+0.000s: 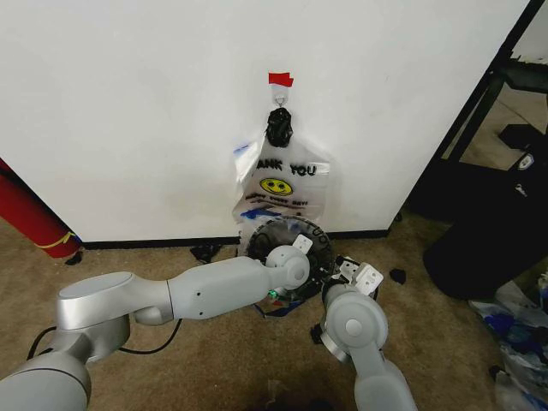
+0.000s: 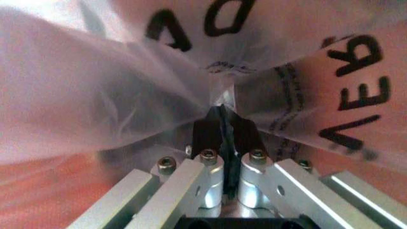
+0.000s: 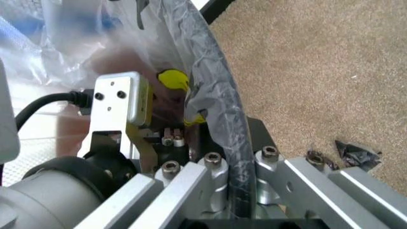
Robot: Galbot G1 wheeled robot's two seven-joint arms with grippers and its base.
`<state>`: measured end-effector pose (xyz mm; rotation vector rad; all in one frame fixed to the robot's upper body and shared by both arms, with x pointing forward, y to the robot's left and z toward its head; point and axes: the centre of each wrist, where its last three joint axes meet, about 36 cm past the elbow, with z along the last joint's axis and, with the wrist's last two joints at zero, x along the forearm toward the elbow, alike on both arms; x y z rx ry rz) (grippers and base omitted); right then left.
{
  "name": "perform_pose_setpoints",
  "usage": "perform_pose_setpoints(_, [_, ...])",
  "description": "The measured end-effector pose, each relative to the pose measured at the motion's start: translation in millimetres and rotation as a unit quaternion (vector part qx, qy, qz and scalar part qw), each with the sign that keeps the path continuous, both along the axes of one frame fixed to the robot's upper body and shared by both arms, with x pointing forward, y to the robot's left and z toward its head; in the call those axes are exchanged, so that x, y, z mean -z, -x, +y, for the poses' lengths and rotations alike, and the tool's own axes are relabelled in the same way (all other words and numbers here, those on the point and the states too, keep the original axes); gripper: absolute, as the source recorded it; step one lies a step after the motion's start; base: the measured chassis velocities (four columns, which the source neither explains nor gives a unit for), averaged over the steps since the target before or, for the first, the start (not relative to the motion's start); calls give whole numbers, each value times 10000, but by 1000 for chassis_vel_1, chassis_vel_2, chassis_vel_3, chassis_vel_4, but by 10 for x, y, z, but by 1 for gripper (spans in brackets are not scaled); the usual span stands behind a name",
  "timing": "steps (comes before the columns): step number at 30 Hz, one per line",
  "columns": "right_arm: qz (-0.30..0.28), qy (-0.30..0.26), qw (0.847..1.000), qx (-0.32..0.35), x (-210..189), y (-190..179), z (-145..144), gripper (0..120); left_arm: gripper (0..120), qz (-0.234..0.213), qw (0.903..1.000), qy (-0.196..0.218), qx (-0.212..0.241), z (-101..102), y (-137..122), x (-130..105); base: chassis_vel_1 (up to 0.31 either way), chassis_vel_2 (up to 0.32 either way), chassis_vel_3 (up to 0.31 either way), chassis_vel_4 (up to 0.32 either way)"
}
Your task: Pick up the garbage bag from the wall and place it over the trash bin.
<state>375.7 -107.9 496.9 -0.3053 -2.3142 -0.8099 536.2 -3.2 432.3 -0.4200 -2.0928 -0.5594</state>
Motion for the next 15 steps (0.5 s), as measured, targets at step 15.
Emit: perform_pose_setpoints(15, [-35, 65, 10000, 59, 5, -79, -65, 0, 0, -231, 9985, 292, 400, 28, 269, -351, 0, 0, 0, 0])
